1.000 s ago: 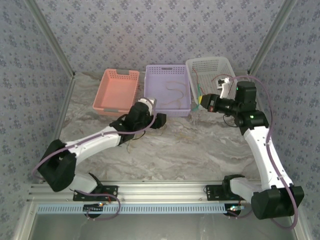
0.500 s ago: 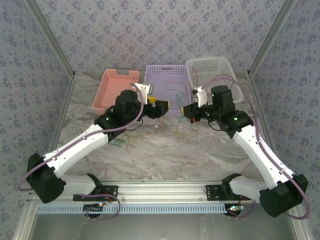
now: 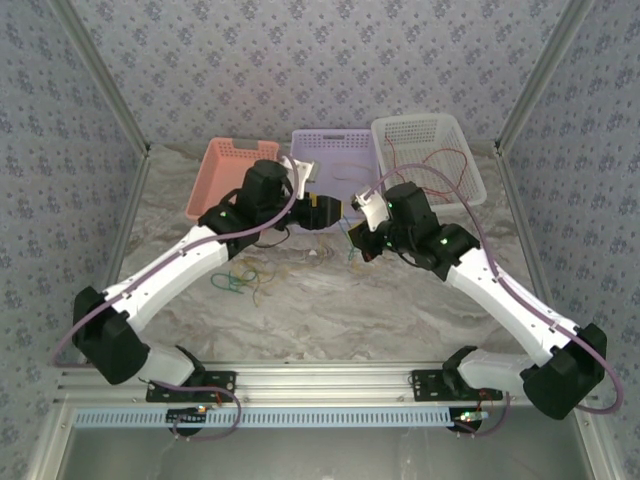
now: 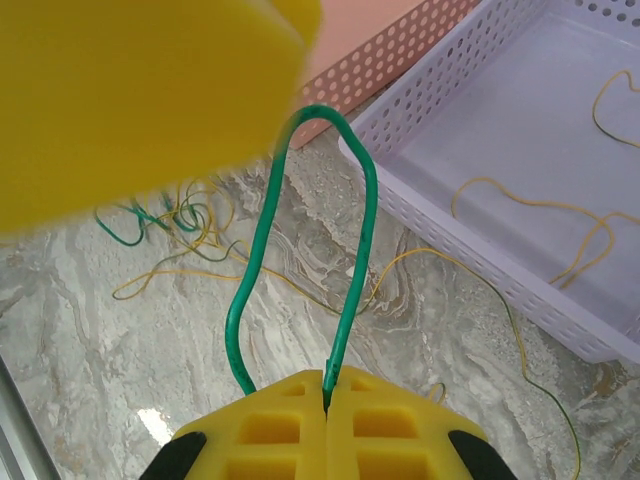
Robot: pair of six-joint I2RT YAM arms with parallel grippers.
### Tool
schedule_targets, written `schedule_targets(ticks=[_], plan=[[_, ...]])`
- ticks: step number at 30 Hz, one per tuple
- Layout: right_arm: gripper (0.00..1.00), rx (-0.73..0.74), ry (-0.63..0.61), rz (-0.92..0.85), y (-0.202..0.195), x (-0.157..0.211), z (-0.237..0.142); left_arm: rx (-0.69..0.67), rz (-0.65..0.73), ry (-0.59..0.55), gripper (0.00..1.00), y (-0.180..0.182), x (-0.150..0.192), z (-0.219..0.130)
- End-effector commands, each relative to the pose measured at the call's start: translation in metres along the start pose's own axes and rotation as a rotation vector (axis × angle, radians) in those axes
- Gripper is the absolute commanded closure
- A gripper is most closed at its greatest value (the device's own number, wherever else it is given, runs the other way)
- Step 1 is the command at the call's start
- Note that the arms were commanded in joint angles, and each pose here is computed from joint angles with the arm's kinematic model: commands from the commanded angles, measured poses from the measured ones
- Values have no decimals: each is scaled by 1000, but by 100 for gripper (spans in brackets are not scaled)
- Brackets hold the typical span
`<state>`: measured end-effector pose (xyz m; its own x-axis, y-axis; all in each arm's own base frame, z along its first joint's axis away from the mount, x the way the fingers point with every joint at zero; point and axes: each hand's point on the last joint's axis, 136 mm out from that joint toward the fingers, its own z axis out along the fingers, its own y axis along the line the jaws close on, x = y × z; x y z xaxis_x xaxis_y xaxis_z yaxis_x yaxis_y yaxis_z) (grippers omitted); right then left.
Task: Untangle the cables
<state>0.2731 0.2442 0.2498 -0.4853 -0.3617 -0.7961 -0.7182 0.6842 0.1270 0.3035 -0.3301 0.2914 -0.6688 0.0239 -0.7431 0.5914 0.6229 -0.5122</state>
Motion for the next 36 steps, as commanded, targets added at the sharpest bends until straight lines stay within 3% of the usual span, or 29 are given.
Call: schedule_targets(ticks=[1, 4, 7, 12, 16, 18, 20, 23, 26, 30, 36], plan=[[100, 6, -24, -42, 4, -12, -8, 30, 17, 26, 38, -7, -2, 2], [100, -8, -24, -48, 8, -11, -8, 42, 16, 35, 45, -8, 0, 7], [100, -14, -26, -54, 9, -12, -9, 72, 16, 36, 60, -13, -1, 10], [100, -9, -27, -54, 9, -12, -9, 77, 20, 35, 100, -14, -1, 9], [97, -27, -32, -39, 11, -12, -10, 62, -9, -42, 100, -7, -12, -1], [74, -45, -43, -10, 13, -11, -15, 84, -47, -101, 100, -4, -21, -9], [58, -81, -84, 34, 15, -12, -25, 108, -81, -133, 100, -1, -26, -14], [45, -146, -184, 100, 17, -12, -49, 129, -106, -140, 100, 3, -29, -18], [44, -172, -241, 159, 10, -8, -60, 142, -124, -141, 100, 4, -30, -19], [55, -258, -262, 243, 8, -2, -49, 153, -133, -152, 100, 3, -33, -21], [58, -311, -295, 273, 11, -13, -40, 163, -137, -142, 100, 1, -32, -20]])
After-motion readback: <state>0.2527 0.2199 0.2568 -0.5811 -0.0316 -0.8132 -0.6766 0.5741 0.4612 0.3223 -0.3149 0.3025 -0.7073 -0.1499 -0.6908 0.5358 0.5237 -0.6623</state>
